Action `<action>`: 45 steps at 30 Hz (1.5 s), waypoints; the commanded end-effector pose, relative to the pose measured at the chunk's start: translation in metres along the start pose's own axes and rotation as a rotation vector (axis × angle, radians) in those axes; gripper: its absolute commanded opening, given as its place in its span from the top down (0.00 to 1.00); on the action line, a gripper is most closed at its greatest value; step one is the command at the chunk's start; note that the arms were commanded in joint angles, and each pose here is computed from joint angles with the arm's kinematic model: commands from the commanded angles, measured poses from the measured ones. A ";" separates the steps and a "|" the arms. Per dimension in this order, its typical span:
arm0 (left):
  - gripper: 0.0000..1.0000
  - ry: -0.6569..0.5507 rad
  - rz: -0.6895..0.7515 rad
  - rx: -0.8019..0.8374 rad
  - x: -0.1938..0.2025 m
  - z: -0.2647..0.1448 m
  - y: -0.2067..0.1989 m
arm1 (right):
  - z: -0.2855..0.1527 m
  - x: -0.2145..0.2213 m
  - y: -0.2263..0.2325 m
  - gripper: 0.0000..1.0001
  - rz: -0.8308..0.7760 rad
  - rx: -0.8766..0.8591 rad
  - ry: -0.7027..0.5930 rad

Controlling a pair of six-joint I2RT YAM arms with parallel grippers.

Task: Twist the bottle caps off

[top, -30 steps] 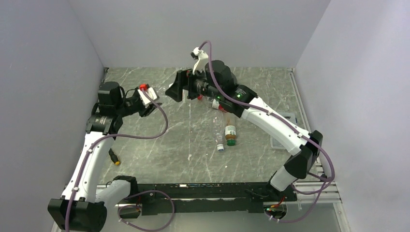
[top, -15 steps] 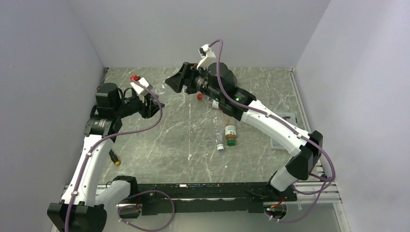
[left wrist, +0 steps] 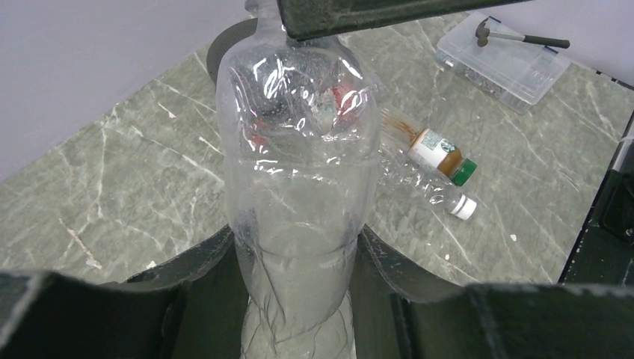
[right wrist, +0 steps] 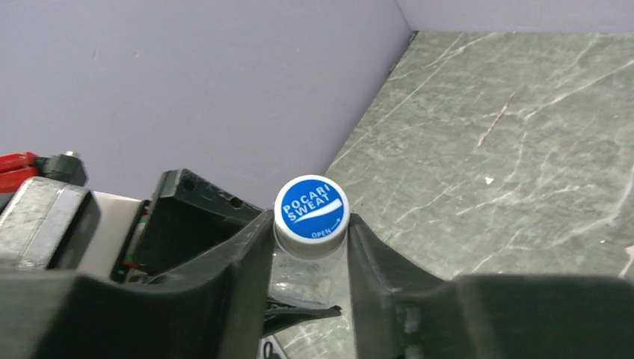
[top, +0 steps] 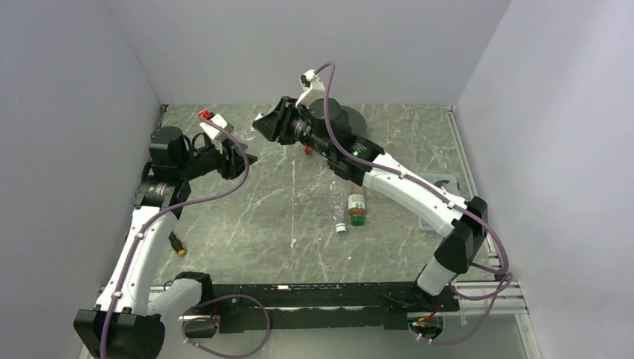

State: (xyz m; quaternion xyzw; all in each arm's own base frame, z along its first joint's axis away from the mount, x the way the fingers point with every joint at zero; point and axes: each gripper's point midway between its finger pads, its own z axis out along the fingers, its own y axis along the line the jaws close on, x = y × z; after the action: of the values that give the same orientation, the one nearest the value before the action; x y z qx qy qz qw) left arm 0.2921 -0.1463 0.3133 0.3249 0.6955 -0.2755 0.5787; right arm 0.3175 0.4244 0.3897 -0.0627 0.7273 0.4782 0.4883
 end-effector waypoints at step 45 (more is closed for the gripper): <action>0.01 0.007 -0.254 0.697 -0.024 -0.049 -0.128 | -0.094 -0.008 0.100 1.00 -0.236 -0.510 -0.149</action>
State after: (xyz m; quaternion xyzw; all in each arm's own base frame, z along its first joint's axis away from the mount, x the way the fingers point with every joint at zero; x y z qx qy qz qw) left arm 0.1829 -0.1919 0.3347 0.3983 0.6264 -0.5324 0.4069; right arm 0.2235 0.4154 0.4250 -0.2289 0.5948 0.5512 0.5385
